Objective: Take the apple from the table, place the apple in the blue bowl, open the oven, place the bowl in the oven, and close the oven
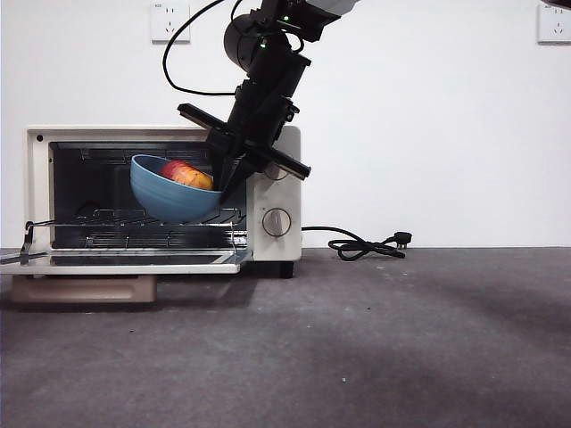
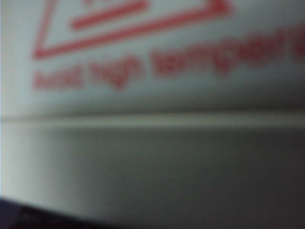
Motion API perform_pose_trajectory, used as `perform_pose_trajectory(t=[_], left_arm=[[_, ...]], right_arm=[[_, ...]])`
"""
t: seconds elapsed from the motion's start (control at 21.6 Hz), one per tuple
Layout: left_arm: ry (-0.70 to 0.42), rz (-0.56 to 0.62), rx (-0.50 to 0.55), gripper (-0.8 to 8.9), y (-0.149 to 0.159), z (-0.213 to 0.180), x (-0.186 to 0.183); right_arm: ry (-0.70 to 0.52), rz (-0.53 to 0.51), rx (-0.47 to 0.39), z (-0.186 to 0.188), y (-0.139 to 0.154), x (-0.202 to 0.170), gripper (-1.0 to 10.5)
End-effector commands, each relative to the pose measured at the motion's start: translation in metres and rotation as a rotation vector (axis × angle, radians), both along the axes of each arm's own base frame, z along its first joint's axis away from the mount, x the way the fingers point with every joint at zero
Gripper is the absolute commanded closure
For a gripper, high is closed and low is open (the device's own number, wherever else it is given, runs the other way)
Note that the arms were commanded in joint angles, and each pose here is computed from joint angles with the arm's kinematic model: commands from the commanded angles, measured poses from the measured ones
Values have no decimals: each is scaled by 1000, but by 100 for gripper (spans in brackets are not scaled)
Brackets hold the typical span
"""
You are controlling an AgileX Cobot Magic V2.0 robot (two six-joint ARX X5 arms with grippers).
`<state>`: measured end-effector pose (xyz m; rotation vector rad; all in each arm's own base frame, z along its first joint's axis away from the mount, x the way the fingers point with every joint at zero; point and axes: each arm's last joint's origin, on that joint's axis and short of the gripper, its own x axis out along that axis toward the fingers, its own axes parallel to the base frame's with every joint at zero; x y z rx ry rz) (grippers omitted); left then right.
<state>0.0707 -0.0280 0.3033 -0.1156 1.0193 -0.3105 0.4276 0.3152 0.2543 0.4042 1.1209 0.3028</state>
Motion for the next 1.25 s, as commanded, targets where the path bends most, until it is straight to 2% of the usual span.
perform_pose_trajectory(t=[0.05,0.09,0.14,0.51,0.88,1.25], left_arm=[[1,-1,-2,818,0,-1,-1],[2,-1,-2,818,0,-1,-1],[2,-1,-1,818,0,-1,-1],[14,2,0,818,0,-2,-2],[11,3,-1,819,0,-1,-2],[1,1,3,819,0,-1,-1]], right_arm=[[12,-1,-19,-11,1,3,778],[10,-1,-18,-11,1,3,707],[10,-1,-17,-11,1,3,698],[-27,-3,6,-5,2,5,698],[-122,-11,46,21,2,6,698],[-195,11,-34,51,-7,-4,698]])
